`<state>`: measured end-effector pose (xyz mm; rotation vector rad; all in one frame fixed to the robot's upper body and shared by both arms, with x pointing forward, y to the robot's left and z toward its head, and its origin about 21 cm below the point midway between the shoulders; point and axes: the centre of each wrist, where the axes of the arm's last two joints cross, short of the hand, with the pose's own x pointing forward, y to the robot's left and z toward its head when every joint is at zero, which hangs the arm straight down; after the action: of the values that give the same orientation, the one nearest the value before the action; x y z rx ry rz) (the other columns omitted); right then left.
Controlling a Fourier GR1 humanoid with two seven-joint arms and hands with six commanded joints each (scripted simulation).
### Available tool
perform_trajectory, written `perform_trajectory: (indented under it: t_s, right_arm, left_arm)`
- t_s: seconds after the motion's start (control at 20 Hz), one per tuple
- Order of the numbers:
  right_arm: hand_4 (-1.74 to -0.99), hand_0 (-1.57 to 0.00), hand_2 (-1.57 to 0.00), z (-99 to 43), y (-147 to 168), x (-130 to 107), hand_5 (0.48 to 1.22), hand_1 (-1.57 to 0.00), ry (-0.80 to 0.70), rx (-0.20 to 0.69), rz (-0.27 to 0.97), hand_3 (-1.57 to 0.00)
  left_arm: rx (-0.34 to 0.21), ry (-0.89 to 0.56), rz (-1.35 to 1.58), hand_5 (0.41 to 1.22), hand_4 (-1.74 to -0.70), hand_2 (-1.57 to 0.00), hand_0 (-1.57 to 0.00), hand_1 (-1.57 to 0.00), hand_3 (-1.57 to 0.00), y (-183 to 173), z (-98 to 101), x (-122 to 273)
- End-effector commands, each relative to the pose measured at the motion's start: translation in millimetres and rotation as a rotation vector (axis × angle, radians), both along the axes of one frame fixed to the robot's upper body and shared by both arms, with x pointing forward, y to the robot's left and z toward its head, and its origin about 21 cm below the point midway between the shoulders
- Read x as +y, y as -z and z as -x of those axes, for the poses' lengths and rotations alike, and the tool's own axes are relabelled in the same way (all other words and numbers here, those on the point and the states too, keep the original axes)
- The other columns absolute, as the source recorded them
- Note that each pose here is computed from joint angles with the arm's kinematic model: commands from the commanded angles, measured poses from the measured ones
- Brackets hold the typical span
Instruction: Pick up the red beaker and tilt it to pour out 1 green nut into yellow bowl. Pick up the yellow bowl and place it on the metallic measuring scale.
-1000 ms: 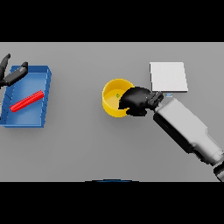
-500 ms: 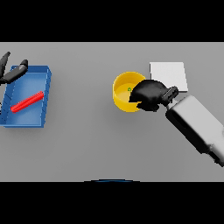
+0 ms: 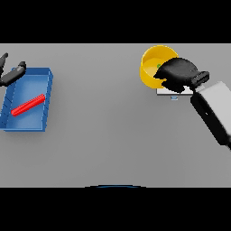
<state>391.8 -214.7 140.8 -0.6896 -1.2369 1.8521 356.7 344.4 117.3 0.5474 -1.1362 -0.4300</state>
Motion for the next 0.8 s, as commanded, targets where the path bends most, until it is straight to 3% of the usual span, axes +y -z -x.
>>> perform_trajectory:
  t_s: [0.0, 0.35, 0.6, 0.75]
  right_arm:
    - [-1.741, -1.57, -1.55, -4.2, 4, -5, 1.221, -1.57, 0.021, -0.004, 0.0, -1.15]
    - [-1.741, -1.57, -1.52, -28.7, 22, -34, 1.221, -1.57, 0.157, -0.005, -0.019, -1.17]
    - [-1.741, -1.57, -1.41, -35.6, 41, -53, 1.221, -1.57, 0.205, 0.014, -0.028, -1.32]
    - [-1.741, -1.57, -1.39, -38.6, 50, -49, 1.221, -1.57, 0.233, 0.038, -0.037, -1.37]
  left_arm:
    - [0.006, 0.001, 0.003, 0.746, -0.85, 0.0, 0.0, 0.0, 0.0, 2, -0.2, -1]
    - [0.027, -0.025, 0.001, 0.773, -0.86, 0.0, 0.0, 0.0, 0.0, 2, 4.7, -5]
    - [0.038, -0.023, -0.014, 0.802, -0.86, 0.0, 0.0, 0.0, 0.0, 2, 0.8, -8]
    - [0.033, -0.023, -0.016, 0.809, -0.86, 0.0, 0.0, 0.0, 0.0, -2, 0.6, -6]
